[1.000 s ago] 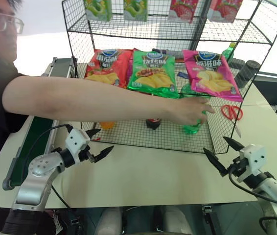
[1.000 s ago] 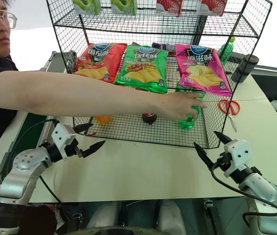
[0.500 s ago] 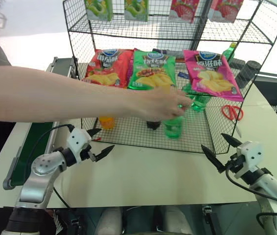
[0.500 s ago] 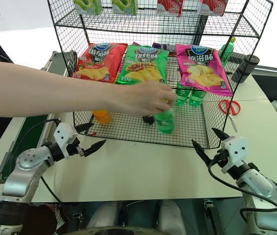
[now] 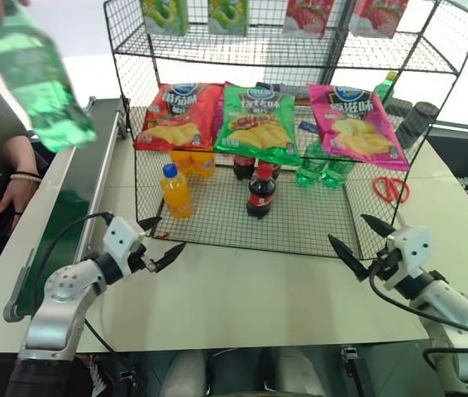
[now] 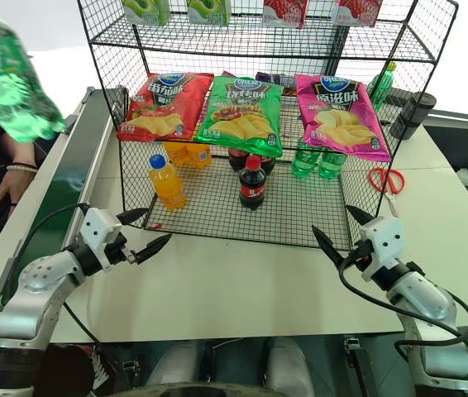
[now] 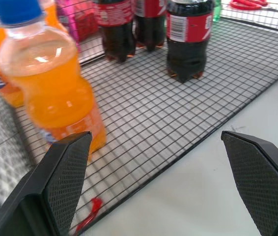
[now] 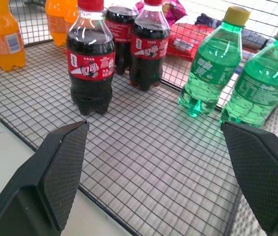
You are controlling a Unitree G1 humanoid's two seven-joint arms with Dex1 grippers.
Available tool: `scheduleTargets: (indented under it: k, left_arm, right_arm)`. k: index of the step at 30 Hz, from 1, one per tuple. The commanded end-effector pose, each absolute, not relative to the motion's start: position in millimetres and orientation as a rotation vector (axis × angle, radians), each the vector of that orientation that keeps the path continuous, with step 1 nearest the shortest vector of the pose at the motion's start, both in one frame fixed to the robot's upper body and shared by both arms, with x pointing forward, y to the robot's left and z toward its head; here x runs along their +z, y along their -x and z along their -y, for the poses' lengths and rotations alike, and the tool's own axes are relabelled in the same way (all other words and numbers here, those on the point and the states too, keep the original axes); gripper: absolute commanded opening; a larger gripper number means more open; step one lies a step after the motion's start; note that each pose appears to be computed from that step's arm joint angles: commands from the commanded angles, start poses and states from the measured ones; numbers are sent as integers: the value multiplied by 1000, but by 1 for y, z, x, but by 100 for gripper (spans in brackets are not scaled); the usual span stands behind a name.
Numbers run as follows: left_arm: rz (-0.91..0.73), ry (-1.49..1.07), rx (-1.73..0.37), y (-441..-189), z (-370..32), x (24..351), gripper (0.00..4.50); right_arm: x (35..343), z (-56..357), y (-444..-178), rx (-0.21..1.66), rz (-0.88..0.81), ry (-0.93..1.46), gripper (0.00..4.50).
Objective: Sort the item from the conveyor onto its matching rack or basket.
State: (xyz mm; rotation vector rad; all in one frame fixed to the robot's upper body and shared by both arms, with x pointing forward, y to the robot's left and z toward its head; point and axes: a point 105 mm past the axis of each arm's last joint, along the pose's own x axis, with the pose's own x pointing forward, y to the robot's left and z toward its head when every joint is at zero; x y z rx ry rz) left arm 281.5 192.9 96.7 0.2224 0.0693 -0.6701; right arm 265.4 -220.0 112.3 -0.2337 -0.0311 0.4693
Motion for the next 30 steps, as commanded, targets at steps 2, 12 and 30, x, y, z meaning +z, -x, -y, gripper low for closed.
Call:
scheduleTargets:
  k: [2, 12, 30]
  left_arm:
    - [14, -131, -515, -284, -216, 124, 450]
    - [71, 31, -128, -283, -288, 139, 450]
    - [47, 23, 189, -290, -330, 120, 450]
  right_arm:
    - [129, 205, -270, 516, 99, 241, 448]
    - [132, 177, -279, 619, 132, 208, 448]
    - [129, 130, -263, 710, 131, 210, 448]
